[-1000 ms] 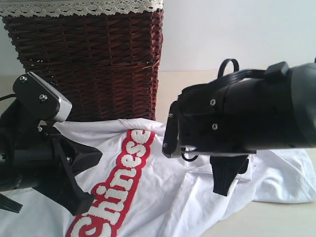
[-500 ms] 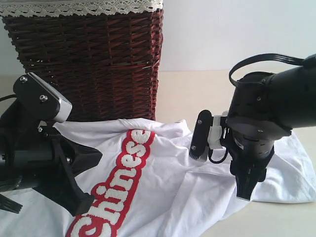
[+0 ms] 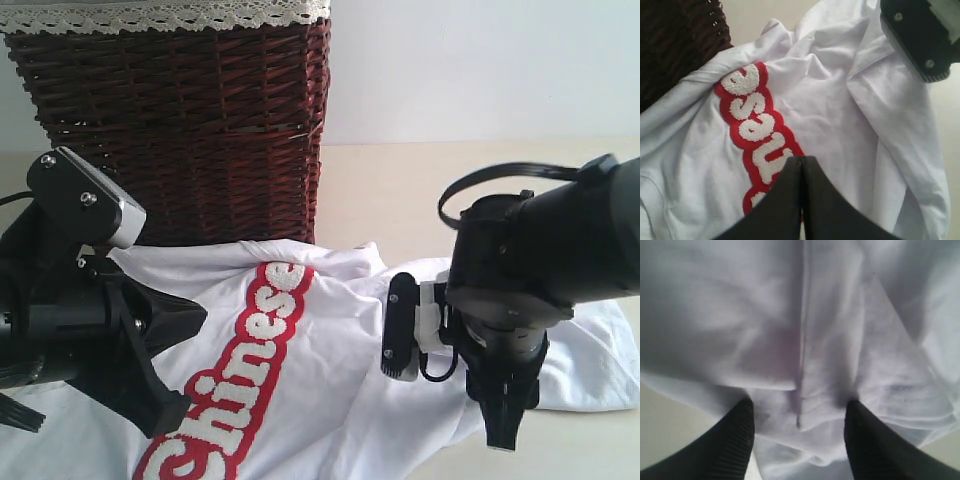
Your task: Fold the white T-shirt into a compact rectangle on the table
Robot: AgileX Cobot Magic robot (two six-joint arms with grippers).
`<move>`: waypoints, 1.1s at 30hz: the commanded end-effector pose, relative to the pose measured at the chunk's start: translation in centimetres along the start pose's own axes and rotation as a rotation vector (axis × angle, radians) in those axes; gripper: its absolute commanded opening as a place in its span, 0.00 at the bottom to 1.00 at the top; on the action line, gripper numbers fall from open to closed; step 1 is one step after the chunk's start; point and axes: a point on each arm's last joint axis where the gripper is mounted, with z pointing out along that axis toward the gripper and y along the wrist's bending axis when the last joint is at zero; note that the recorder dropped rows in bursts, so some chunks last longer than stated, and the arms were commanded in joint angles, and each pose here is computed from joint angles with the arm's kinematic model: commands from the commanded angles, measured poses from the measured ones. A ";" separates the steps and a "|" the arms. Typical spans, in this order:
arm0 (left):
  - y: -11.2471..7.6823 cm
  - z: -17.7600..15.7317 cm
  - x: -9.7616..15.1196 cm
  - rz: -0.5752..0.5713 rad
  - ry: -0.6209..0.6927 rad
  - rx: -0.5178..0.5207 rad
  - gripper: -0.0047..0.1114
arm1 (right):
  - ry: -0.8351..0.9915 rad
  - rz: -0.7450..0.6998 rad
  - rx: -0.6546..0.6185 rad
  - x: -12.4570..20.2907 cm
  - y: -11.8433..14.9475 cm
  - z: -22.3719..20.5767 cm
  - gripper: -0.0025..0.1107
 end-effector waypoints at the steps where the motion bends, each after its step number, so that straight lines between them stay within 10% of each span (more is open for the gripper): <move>1: -0.1 0.0 0.1 0.005 0.001 0.003 0.04 | 0.025 0.001 0.107 -0.1 -0.5 0.6 0.49; 21: -0.1 0.0 0.1 0.005 0.001 0.003 0.04 | -0.050 0.016 0.205 -0.8 -1.4 0.5 0.46; 33: -0.1 0.0 0.1 0.005 0.001 0.003 0.04 | 0.045 0.058 0.310 0.3 -2.4 -0.1 0.02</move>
